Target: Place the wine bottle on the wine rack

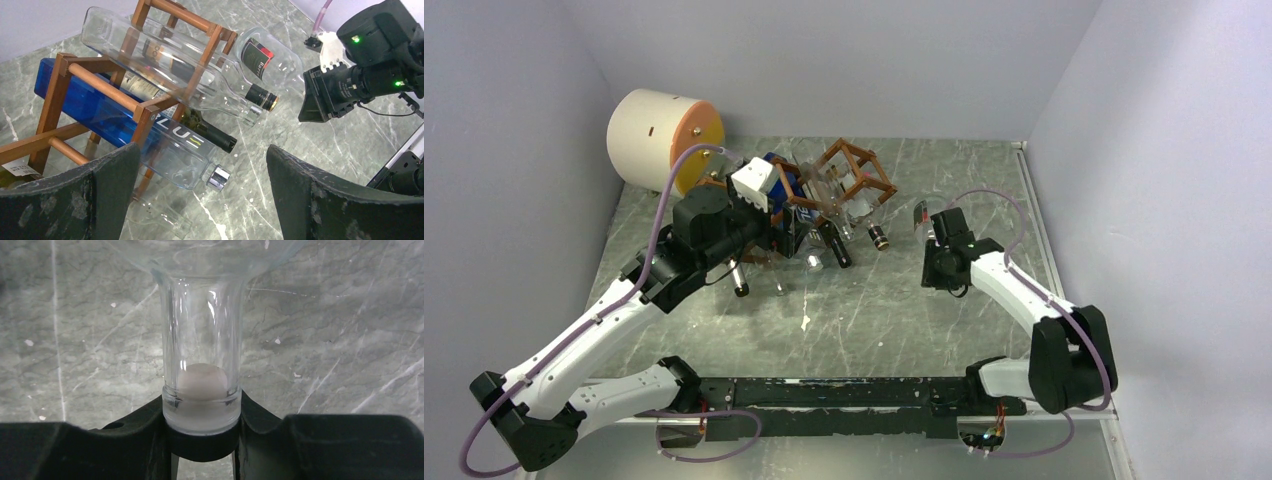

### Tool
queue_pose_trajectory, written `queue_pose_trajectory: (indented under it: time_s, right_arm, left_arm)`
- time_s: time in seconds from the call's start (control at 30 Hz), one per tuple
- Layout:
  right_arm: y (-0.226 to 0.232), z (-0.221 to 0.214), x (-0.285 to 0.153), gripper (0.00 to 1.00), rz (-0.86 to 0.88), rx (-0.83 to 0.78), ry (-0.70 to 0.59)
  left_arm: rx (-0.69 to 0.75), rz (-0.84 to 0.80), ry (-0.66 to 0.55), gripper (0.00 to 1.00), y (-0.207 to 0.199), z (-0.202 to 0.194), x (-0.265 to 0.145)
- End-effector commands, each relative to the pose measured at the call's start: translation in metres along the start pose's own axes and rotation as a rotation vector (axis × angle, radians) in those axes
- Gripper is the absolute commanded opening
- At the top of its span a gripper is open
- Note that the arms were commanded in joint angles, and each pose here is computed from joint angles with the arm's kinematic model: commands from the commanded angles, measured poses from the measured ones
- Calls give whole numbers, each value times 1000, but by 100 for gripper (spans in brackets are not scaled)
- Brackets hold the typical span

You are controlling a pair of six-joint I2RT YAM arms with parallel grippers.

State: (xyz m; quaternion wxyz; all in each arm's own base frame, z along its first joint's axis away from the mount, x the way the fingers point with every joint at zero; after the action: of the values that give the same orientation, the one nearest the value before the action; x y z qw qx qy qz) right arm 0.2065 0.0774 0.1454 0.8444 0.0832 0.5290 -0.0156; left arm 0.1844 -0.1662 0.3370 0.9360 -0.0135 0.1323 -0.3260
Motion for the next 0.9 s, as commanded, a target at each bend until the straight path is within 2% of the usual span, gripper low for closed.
queue_pose_trajectory:
  time_s: [0.0,0.1,0.17,0.27,0.73,0.87]
  right_arm:
    - [4,8,11,0,12,-13,-51]
    - [4,7,17,1,6,-21,-39]
    - [4,7,20,14,-2,-20,-36]
    - [5,8,24,25,-6,-20,-33]
    - [6,4,39,33,-17,-18,22]
    - [7,8,40,40,-22,-19,11]
  left_arm:
    - [-3,-18,-25,99,-2,9,-3]
    - [-2,-18,-22,99,-1,8,-3]
    - [1,-18,-22,99,-1,8,-3]
    - [4,-23,-21,99,-2,8,-3]
    - [8,-24,-15,99,-1,7,-1]
    - [9,-22,-17,99,-1,7,-2]
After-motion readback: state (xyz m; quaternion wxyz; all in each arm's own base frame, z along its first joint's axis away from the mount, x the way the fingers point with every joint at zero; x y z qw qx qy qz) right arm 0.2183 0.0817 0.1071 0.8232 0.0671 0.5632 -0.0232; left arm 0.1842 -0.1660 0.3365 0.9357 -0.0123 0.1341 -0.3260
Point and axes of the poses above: each gripper's point midway between its finger pads, its own x axis out along the fingers, its own y axis along the line the jaws close on, z = x × y, the point moved 10 cm from there along -x, back along the fingers, and after that the axes turned 2 degrees about x, right-handed, at the moved point
